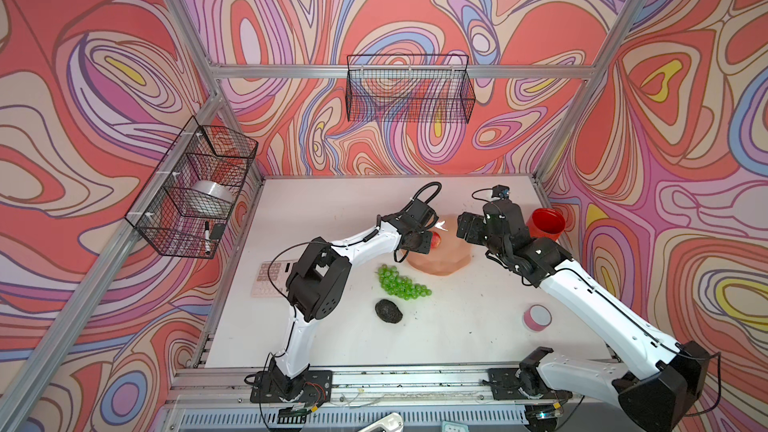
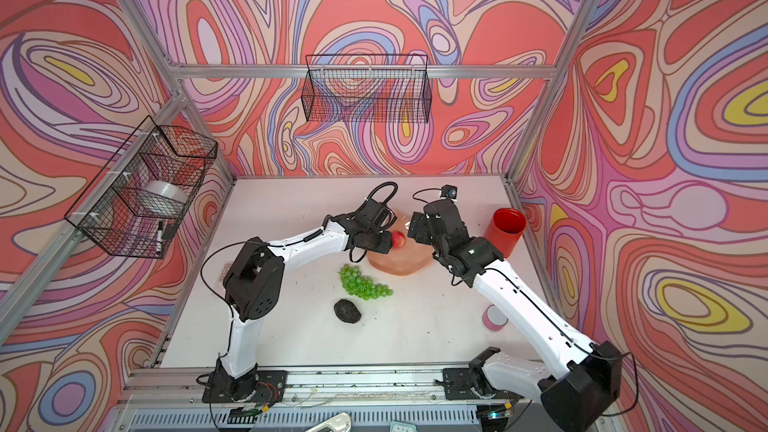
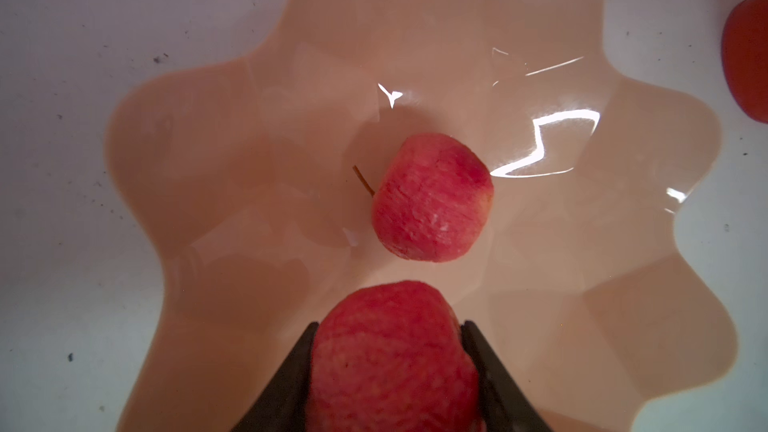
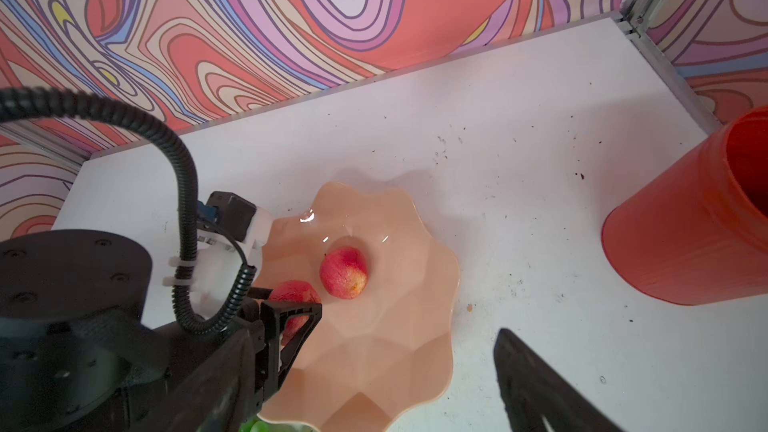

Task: Place and organize the fake fruits in the fruit bowl
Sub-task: 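Carry the apple with the left gripper into the bowl beside the first apple and release, then withdraw the left gripper while the right gripper reaches to the dark avocado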

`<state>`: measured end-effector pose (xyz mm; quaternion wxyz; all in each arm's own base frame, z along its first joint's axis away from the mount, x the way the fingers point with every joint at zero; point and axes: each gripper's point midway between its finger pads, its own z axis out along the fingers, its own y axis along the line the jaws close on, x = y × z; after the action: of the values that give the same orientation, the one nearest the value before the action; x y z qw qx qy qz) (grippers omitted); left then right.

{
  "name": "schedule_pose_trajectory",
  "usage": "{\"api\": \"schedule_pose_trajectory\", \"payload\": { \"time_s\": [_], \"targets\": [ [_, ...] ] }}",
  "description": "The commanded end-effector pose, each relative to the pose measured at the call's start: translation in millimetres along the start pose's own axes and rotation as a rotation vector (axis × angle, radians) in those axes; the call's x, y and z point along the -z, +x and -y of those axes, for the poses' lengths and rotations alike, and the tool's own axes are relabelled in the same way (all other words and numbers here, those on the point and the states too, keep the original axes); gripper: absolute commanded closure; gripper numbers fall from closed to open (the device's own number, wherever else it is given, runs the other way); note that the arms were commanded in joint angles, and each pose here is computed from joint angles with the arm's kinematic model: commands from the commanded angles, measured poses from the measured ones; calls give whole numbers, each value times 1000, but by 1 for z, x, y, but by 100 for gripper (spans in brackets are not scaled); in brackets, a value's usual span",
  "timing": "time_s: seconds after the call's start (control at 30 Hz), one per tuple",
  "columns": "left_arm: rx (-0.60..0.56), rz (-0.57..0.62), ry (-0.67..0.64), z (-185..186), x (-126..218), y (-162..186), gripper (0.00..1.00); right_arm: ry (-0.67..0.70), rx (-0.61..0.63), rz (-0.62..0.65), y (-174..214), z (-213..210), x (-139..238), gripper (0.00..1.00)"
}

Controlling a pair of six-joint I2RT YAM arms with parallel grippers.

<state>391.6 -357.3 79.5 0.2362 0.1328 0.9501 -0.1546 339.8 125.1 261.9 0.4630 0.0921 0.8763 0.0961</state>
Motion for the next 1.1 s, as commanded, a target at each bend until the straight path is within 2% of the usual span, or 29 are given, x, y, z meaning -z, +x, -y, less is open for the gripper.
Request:
{"api": "schedule_pose_trajectory", "payload": {
  "time_s": [0.0, 0.13, 0.37, 0.63, 0.77, 0.83, 0.97, 1.07],
  "targets": [
    [32, 0, 0, 0, -10, -5, 54, 10, -3, -22, 8, 5, -1, 6],
    [46, -20, 1, 0, -16, 0, 49, 5, -2, -29, 11, 4, -3, 6],
    [74, -39, 6, -1, -18, 8, 33, 4, -4, -35, 13, 4, -4, 6],
    [81, 22, 57, 10, 8, -12, 29, -20, 46, -44, 10, 1, 6, 8],
    [107, 134, 96, 9, 48, -43, 28, -66, 99, -92, 19, -2, 16, 10],
    [129, 207, 98, -1, 75, -63, 27, -134, 122, -139, 33, -12, 20, 12],
    [196, 373, 70, -42, 135, -94, 24, -249, 250, -192, 70, -51, 34, 13],
    [249, 489, -2, -85, 179, -98, 20, -333, 378, -242, 110, -94, 41, 13]
  ]
}}
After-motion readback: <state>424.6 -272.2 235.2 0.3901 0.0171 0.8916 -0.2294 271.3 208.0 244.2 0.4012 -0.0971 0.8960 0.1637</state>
